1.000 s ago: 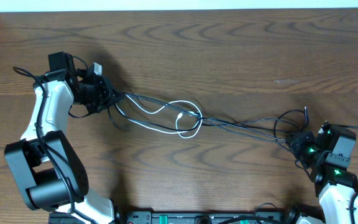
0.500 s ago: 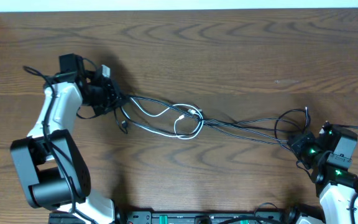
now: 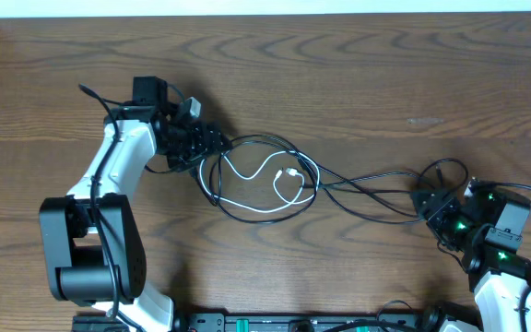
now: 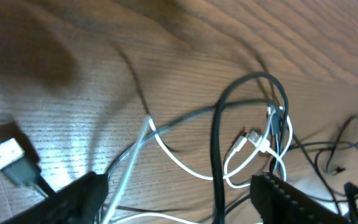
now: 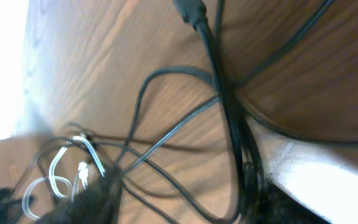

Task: Untangle cables

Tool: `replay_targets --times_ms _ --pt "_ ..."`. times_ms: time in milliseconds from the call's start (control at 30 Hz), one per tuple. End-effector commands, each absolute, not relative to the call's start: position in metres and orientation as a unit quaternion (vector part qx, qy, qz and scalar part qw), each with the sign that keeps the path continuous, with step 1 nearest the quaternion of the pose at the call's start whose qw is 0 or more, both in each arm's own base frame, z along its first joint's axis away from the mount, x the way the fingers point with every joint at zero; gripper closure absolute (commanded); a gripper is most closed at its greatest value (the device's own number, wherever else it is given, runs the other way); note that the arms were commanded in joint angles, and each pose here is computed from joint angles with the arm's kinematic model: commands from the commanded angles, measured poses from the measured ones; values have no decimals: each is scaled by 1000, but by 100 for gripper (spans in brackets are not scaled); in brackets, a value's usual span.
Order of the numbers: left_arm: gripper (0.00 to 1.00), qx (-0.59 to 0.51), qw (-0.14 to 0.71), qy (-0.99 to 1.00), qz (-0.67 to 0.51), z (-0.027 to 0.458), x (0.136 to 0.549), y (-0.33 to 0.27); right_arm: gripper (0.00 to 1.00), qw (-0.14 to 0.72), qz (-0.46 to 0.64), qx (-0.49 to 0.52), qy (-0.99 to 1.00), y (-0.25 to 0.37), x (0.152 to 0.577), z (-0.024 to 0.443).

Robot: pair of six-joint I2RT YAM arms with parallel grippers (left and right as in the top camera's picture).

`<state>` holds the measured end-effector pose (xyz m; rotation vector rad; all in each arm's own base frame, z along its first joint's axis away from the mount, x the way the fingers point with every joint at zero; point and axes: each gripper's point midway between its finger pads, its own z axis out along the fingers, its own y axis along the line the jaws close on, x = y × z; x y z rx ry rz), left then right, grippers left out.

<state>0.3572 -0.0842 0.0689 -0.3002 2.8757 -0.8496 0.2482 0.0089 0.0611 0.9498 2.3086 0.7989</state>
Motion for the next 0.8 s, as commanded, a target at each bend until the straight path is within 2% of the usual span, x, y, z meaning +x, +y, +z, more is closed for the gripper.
replay_targets --times_ms 0,100,333,567,633,767 --pt "15 -91 76 961 -249 70 357 -80 33 244 311 325 859 22 246 60" --pt "8 -82 77 963 -246 69 356 -86 28 225 315 310 868 33 243 54" --pt "7 -25 110 962 -248 73 367 -103 25 170 332 269 888 72 238 40" --pt "8 17 118 961 -250 73 366 -120 31 111 354 246 895 117 230 28" --pt "11 23 116 961 -251 73 364 -124 34 102 355 244 897 127 230 25" --pt "13 34 117 960 -252 74 363 -132 35 92 330 251 905 137 225 14"
